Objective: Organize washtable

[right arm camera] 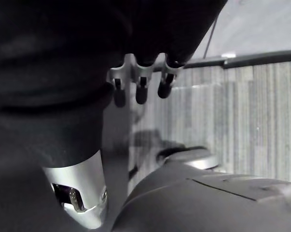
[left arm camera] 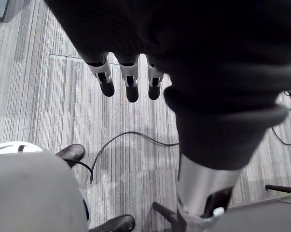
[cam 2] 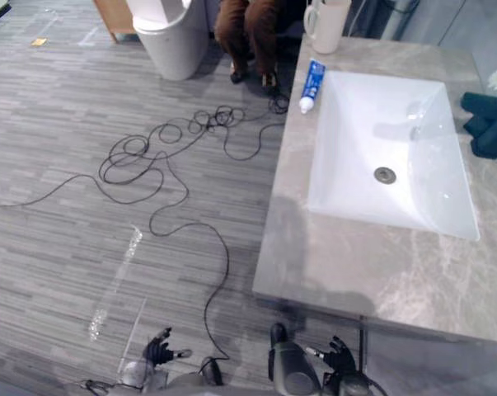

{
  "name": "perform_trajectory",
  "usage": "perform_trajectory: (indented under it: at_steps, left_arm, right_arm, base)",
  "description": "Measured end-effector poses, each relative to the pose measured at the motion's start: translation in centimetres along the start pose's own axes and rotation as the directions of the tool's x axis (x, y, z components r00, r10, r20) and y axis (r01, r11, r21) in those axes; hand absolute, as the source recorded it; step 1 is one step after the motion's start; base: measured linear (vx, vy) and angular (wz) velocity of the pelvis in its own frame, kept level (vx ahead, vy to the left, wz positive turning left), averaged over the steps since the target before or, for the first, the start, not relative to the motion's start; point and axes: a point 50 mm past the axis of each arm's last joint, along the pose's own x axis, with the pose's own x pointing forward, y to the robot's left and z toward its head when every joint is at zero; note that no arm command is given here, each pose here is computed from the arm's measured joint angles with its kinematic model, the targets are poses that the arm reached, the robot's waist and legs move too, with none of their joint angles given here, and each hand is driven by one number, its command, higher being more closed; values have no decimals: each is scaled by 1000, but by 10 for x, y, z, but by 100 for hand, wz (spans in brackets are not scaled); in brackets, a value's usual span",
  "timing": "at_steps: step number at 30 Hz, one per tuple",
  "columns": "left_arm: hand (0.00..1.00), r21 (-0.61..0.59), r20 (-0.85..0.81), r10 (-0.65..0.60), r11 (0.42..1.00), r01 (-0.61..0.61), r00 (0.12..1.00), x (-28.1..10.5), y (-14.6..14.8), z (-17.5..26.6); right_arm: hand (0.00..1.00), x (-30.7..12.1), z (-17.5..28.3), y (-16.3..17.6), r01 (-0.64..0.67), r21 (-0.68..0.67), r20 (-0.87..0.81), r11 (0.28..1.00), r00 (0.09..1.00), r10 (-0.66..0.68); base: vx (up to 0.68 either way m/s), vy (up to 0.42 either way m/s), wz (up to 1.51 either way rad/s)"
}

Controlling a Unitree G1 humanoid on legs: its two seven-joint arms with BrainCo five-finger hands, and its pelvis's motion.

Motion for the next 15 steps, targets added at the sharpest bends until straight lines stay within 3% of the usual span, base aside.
perform_trajectory:
  at_steps: [15]
  left_arm:
    - [0, 20, 1, -21, 1000, 21, 1000, -1, 0, -1]
  right_arm:
    - [0, -4, -15, -4, 11, -42, -56, 999, 998, -14]
  base:
    - [59, 10, 10]
